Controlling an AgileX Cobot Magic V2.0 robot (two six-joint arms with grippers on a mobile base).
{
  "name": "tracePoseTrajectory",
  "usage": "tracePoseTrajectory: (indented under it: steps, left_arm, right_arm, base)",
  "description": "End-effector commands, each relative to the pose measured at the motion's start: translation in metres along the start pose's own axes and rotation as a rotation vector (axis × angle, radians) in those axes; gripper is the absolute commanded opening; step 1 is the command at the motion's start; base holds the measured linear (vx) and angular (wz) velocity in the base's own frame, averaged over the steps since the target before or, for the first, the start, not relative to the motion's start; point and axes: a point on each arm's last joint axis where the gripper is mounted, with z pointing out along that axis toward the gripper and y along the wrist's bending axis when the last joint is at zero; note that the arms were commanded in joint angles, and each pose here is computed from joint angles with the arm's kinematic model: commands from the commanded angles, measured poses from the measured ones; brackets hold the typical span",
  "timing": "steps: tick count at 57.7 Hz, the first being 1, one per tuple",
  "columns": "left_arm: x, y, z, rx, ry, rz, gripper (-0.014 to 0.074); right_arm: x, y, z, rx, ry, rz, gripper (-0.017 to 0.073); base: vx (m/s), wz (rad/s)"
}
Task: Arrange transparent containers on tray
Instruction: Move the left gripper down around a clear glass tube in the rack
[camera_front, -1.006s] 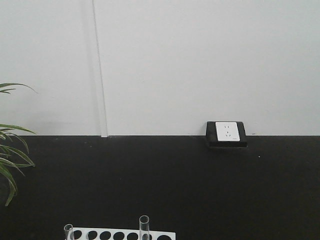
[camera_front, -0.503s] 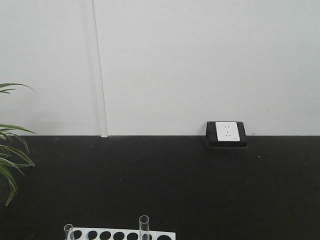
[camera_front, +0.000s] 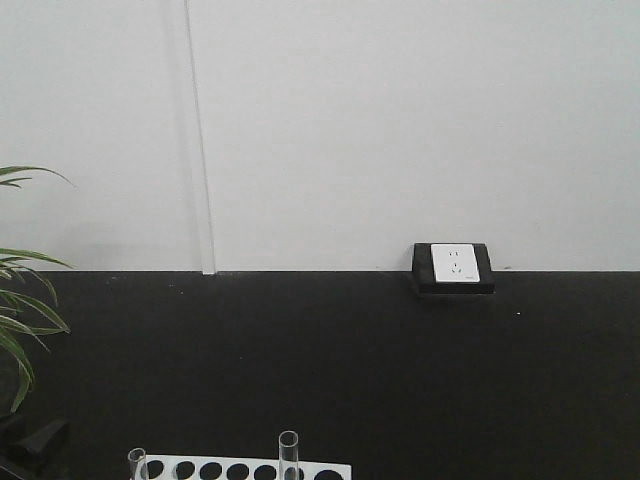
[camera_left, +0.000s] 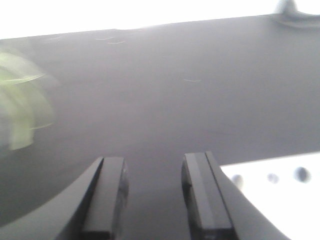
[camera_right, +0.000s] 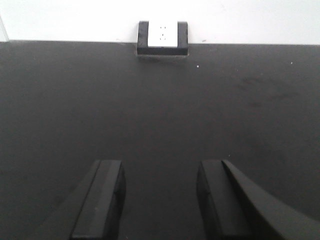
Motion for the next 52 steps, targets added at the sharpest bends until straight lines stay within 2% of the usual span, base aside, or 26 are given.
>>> tracePoseTrajectory:
  steps: [1, 12, 17, 24, 28, 33, 38, 46, 52]
  left_arm:
    - [-0.006, -0.012, 0.001, 0.063, -0.129, 0.016, 0.0407]
    - [0.027, -0.020, -0.006, 0.139, -0.237, 0.006, 0.0407]
    - [0.040, -0.020, -0.009, 0.151, -0.254, 0.012, 0.0407]
    - [0.050, -0.022, -0.006, 0.178, -0.251, 0.046, 0.0409]
    - [0.051, -0.026, -0.002, 0.216, -0.270, 0.085, 0.0410]
    - [0.051, -0.030, 0.003, 0.256, -0.308, 0.108, 0.0428]
    - [0.052, -0.031, 0.009, 0.263, -0.328, 0.093, 0.0459]
    - [0.055, -0.028, 0.018, 0.237, -0.325, 0.022, 0.0511]
    - [0.057, -0.028, 0.022, 0.237, -0.328, 0.015, 0.0529]
  right_arm:
    - [-0.017, -0.001, 0.001, 0.004, -0.094, -0.008, 0.0420]
    - [-0.016, -0.001, 0.005, 0.003, -0.075, -0.008, 0.0420]
    - [-0.016, -0.001, 0.005, 0.003, -0.076, -0.008, 0.0420]
    - [-0.016, -0.001, 0.005, 0.003, -0.076, -0.008, 0.0420]
    - [-0.016, -0.001, 0.005, 0.003, -0.076, -0.008, 0.0420]
    - [-0.016, -0.001, 0.005, 0.003, -0.076, -0.008, 0.0420]
    - [-0.016, -0.001, 0.005, 0.003, -0.075, -0.008, 0.0420]
    - [-0.016, -0.001, 0.005, 0.004, -0.074, -0.008, 0.0420]
    - [-0.016, -0.001, 0.005, 0.004, -0.074, -0.008, 0.0420]
  base:
    - [0.00, 0.00]
    - [0.00, 0.00]
    - [0.00, 0.00]
    - [0.00, 0.00]
    - [0.00, 0.00]
    - [0.00, 0.00]
    - [0.00, 0.00]
    - [0.00, 0.00]
    - [0.00, 0.00]
